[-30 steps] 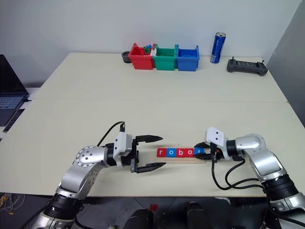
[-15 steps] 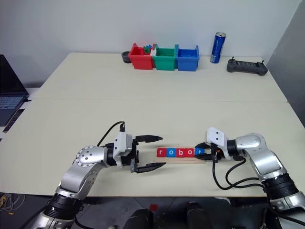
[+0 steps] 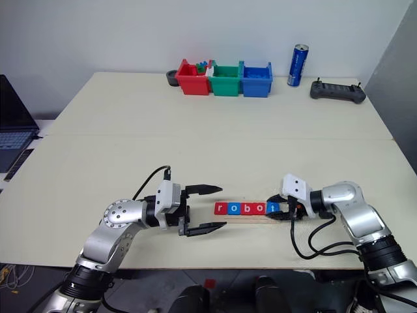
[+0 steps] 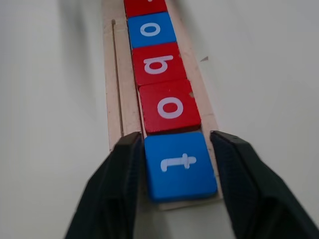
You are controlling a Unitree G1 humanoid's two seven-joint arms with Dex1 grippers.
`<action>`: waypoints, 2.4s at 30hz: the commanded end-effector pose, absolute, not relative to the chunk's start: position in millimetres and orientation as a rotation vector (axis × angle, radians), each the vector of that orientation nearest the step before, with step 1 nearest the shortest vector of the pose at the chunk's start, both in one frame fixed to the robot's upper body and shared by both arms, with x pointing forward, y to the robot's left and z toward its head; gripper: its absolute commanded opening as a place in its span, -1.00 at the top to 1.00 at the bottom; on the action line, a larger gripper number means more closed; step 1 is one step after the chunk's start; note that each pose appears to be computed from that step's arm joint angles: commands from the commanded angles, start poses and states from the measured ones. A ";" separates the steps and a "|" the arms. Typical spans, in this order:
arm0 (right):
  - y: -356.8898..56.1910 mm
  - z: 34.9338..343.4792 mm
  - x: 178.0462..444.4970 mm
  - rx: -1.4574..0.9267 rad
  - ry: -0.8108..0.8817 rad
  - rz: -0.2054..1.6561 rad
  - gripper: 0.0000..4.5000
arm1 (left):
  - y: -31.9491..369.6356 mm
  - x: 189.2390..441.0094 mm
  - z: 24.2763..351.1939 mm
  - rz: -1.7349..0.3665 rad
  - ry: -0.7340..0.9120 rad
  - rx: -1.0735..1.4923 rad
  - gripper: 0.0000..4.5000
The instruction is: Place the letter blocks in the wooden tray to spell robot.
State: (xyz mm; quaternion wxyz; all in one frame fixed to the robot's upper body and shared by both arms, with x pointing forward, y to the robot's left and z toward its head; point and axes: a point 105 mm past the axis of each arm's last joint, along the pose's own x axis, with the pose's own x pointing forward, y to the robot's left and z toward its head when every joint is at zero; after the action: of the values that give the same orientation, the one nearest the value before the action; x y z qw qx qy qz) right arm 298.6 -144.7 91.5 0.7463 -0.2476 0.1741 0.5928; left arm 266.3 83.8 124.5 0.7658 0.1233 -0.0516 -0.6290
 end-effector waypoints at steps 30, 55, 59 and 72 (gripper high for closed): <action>-178.6 99.6 312.5 -0.586 0.356 1.150 0.54 | 82.0 264.6 135.3 -1.374 -0.170 0.295 -1.00; -168.2 107.1 309.0 -0.558 0.340 1.194 0.98 | 84.2 262.1 136.9 -1.366 -0.160 0.294 -1.00; -166.1 105.2 308.6 -0.555 0.339 1.195 0.98 | 83.7 261.1 136.4 -1.369 -0.157 0.293 -1.00; -167.3 111.7 304.0 -0.557 0.337 1.207 0.98 | 87.1 260.4 133.5 -1.374 -0.137 0.307 -1.00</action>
State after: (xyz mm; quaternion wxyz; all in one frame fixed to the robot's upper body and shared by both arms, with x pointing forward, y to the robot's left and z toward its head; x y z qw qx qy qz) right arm 304.5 -164.1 96.9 0.7733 -0.2457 0.1744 0.5579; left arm 262.8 85.7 125.7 0.7633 0.1314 -0.0506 -0.6305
